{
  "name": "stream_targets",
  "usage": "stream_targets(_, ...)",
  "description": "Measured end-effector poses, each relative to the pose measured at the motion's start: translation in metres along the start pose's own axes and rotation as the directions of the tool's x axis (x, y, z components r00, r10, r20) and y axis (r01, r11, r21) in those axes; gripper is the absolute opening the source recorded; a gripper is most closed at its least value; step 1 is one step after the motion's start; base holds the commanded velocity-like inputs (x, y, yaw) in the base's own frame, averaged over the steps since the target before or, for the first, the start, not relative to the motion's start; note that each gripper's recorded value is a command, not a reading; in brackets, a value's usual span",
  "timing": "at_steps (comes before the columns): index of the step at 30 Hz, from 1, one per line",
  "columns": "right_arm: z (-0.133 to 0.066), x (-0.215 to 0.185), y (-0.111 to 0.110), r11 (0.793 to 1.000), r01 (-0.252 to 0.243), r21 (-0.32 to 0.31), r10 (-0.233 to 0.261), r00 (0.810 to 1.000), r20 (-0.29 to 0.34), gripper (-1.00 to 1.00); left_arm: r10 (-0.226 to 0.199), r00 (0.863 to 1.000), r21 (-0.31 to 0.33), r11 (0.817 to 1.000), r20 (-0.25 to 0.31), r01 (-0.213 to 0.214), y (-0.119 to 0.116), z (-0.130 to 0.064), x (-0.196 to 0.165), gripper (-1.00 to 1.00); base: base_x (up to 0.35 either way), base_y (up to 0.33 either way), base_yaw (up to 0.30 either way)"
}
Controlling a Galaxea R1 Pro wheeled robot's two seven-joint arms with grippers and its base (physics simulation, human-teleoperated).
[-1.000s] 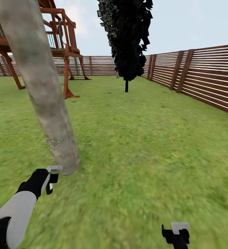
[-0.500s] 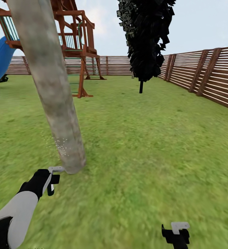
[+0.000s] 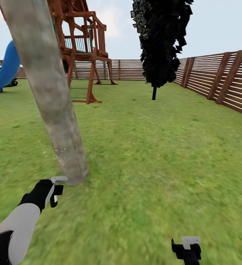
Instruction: In the garden, pick up the pesticide atomizer on the floor and spray pesticide onto both trees until each tree trunk is fully covered.
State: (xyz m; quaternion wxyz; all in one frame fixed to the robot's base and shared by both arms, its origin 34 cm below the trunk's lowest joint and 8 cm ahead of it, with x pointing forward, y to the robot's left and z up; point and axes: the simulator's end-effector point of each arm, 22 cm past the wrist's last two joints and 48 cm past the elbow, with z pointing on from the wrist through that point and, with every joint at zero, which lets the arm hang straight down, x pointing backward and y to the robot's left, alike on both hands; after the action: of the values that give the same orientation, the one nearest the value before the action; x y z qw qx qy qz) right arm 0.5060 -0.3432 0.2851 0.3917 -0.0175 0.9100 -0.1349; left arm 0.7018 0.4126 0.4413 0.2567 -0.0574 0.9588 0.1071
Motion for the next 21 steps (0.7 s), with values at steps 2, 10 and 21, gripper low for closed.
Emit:
stream_targets(2, 0.0, 0.0, 0.0, 1.0, 0.0, 0.0, 0.0, 1.0, 0.0, 1.0, 0.0, 1.0, 0.0, 1.0, 0.001, 0.0, 0.0, 0.0, 0.0, -1.0, 0.138, -0.273, 0.0)
stream_targets(10, 0.0, 0.0, 0.0, 1.0, 0.0, 0.0, 0.0, 1.0, 0.0, 1.0, -0.004, 1.0, -0.001, 1.0, 0.005, 0.004, 0.001, -0.001, -0.002, -1.0, 0.093, -0.273, 0.053)
stream_targets(21, 0.0, 0.0, 0.0, 1.0, -0.001, 0.0, 0.001, 1.0, 0.0, 1.0, -0.011, 0.999, 0.027, 1.0, 0.037, 0.01, -0.017, -0.009, -0.026, -1.0, 0.023, -0.266, 0.259)
